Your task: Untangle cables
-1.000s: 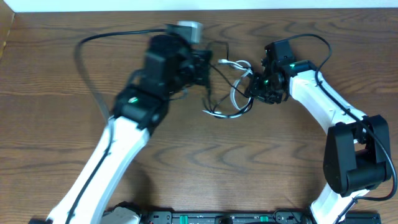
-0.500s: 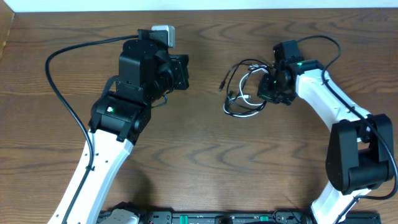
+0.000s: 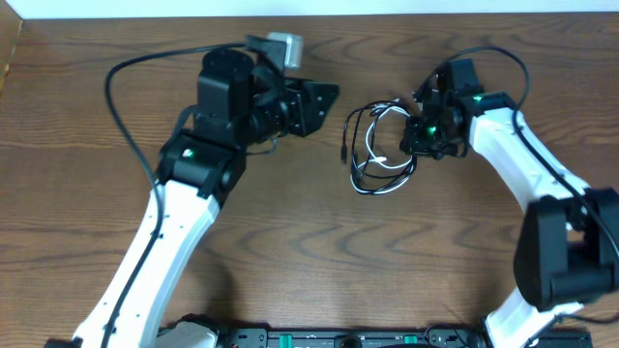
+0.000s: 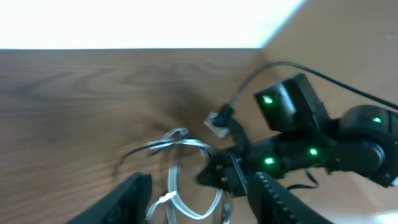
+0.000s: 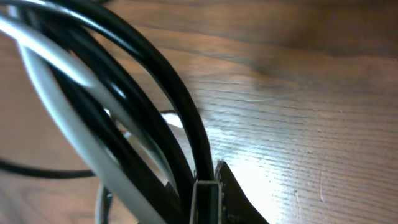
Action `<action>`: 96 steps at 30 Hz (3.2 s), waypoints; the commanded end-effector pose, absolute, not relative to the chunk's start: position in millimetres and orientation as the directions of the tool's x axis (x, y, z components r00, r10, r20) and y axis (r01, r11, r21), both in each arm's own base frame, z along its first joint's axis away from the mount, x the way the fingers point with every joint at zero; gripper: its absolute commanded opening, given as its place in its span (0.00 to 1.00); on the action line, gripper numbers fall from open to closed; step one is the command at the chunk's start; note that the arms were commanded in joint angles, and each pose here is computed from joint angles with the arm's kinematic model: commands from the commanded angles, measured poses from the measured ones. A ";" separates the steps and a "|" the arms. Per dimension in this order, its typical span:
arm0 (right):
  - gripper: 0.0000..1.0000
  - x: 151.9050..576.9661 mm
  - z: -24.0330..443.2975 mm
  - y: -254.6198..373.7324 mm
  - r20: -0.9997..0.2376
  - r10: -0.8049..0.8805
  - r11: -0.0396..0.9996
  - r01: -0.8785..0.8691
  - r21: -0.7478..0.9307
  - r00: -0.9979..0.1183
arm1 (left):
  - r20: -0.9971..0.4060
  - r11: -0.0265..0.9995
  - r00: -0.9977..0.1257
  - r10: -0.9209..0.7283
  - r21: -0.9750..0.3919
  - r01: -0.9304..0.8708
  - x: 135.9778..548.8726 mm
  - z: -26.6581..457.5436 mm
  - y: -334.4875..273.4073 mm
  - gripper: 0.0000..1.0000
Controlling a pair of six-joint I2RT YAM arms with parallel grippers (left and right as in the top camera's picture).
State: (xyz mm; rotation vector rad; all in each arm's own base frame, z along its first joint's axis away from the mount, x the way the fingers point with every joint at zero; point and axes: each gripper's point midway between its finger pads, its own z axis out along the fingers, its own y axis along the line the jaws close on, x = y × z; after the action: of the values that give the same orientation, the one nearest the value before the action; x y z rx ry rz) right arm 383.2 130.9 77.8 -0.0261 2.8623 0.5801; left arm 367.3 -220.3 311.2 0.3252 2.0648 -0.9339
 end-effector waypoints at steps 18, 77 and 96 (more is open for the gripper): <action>0.01 362.7 151.8 145.8 -0.361 -0.050 0.874 -0.215 0.436 -0.931 | -0.747 0.616 -0.646 0.157 -0.437 0.655 363.3 226.1 -315.0 0.57; 0.01 352.8 80.1 -7.4 -0.217 0.420 0.893 0.445 -0.076 -0.881 | -0.707 0.982 -0.708 -0.003 -0.135 0.130 390.2 229.7 -125.5 0.07; 0.32 361.2 131.5 148.4 -0.347 -0.138 0.763 -0.323 0.560 -0.928 | -0.636 0.855 -0.770 0.039 -0.377 0.355 375.1 218.6 -190.7 0.08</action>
State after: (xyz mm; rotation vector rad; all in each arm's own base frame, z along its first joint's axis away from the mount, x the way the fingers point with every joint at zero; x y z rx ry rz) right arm 367.8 117.0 90.0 -0.1468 2.8499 0.6712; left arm 379.8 -169.5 219.5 0.2093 2.3852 -0.5042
